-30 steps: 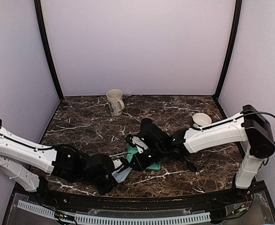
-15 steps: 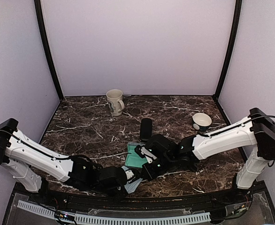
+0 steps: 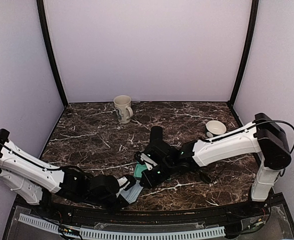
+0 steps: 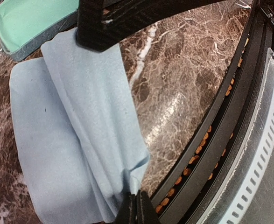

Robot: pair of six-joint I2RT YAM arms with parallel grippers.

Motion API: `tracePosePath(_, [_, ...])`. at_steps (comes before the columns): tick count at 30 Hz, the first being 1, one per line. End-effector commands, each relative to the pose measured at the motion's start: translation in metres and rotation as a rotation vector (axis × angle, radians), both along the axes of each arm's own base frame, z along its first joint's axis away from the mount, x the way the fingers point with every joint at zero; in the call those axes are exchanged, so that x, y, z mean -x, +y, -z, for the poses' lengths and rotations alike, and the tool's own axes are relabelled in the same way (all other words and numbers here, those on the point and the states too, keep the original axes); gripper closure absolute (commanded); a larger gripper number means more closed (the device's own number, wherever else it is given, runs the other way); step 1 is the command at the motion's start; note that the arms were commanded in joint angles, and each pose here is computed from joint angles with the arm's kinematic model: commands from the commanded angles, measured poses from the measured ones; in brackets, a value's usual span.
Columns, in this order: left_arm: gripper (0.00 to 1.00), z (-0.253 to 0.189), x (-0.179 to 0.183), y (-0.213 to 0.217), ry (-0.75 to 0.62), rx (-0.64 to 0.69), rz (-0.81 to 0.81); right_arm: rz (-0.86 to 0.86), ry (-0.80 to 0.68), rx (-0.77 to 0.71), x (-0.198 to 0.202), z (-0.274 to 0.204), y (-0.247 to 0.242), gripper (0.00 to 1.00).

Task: Organize the sunglasses
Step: Smooth out the glasses cleaning cloth at the center of the board, then pick up the corner of the glasses cleaning cloth from the center of the board.

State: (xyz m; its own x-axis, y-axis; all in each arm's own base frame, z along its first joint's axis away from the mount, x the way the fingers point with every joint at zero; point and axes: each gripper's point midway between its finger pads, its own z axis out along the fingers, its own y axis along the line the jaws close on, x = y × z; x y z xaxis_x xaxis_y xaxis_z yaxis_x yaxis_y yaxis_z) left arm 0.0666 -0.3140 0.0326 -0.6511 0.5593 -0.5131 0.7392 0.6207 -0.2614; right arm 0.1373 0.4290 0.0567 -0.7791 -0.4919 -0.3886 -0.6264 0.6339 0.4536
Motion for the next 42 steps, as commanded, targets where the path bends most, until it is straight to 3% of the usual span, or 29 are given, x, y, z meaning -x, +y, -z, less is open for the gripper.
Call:
tracePosePath(1, [0.99, -0.002, -0.004, 0.007, 0.027, 0.054, -0.063, -0.007, 0.009, -0.008, -0.005, 0.001, 0.008, 0.92])
tracePosePath(14, [0.92, -0.002, -0.019, 0.025, 0.038, 0.105, -0.173, -0.017, 0.013, -0.052, -0.013, -0.009, 0.026, 0.76])
tracePosePath(24, [0.92, -0.001, -0.017, 0.022, 0.048, 0.125, -0.155, 0.017, 0.003, 0.037, -0.012, 0.019, -0.002, 0.68])
tracePosePath(42, [1.00, -0.016, -0.020, 0.014, 0.015, 0.128, -0.121, -0.002, -0.008, 0.097, 0.008, 0.044, -0.007, 0.76])
